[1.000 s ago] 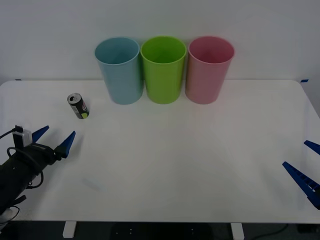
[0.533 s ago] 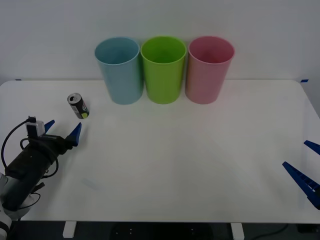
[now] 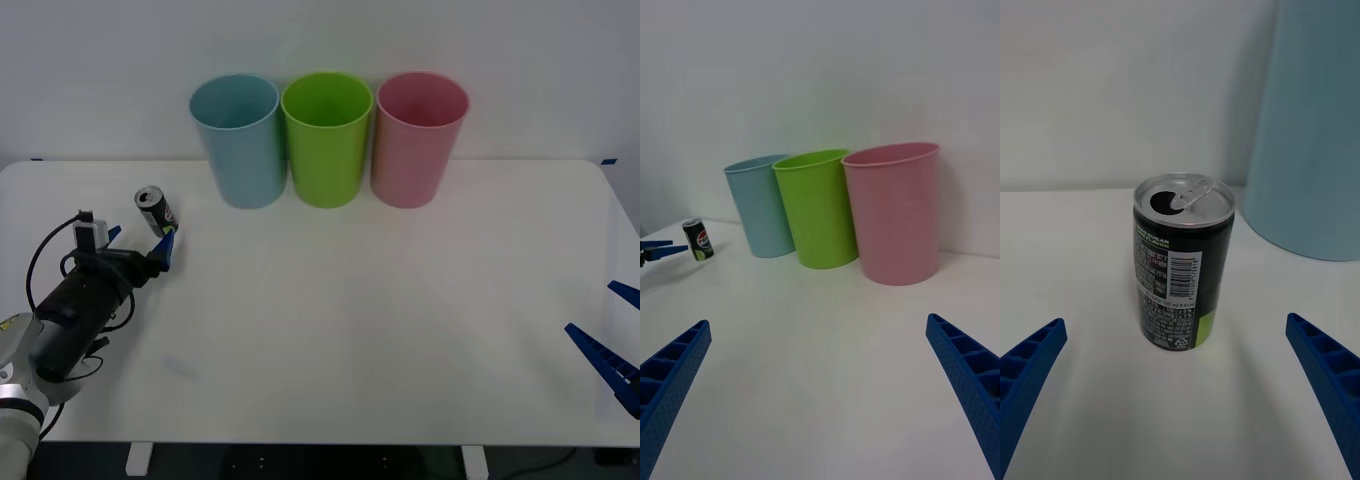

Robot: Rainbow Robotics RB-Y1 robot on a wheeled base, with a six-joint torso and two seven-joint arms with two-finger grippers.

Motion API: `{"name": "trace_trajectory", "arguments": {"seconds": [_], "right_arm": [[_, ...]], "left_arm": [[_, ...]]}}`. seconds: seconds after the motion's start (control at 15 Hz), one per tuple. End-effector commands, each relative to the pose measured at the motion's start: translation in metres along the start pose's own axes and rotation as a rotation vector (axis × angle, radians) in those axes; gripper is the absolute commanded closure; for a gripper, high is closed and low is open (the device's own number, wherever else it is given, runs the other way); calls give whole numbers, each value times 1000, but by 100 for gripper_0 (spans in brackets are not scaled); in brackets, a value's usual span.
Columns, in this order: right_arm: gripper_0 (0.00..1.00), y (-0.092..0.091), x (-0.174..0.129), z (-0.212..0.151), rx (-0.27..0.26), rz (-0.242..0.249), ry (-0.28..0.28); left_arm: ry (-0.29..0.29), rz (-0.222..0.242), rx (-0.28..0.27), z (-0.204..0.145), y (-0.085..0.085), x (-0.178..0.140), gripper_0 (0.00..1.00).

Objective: Grasp the object on the table and drop it into the matching bin: aluminum can to the light blue bin, PET bottle to the pink bin.

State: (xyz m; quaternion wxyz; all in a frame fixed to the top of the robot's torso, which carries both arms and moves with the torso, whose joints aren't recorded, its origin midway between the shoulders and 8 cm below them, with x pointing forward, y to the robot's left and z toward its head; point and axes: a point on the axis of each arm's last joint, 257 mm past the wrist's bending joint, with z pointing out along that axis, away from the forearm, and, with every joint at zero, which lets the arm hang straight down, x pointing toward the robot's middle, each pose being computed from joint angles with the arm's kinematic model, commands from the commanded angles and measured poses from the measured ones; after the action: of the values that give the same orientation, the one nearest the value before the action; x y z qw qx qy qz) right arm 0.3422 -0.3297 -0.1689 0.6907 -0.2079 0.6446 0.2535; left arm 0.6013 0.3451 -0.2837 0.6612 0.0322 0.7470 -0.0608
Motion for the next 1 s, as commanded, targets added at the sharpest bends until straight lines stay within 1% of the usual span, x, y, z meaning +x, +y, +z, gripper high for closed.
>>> {"name": "trace_trajectory", "arguments": {"seconds": [0.07,0.2,0.53,0.67,0.8,0.87,1.0], "right_arm": [[0,0,0,0,0,0,0],[0,0,0,0,0,0,0],[0,0,0,0,0,0,0],[0,0,0,0,0,0,0],[0,0,0,0,0,0,0],[0,0,0,0,0,0,0],[0,0,0,0,0,0,0]], "left_arm": [[17,-9,-8,13,-2,0,0],[23,-7,-19,21,-3,-4,0],[35,-6,-86,37,-6,-10,0],[42,-2,-105,42,-5,-11,0],[60,-3,-109,51,-8,-11,0],[74,4,-111,55,-8,-10,0],[81,18,-116,60,-7,-13,0]]}}
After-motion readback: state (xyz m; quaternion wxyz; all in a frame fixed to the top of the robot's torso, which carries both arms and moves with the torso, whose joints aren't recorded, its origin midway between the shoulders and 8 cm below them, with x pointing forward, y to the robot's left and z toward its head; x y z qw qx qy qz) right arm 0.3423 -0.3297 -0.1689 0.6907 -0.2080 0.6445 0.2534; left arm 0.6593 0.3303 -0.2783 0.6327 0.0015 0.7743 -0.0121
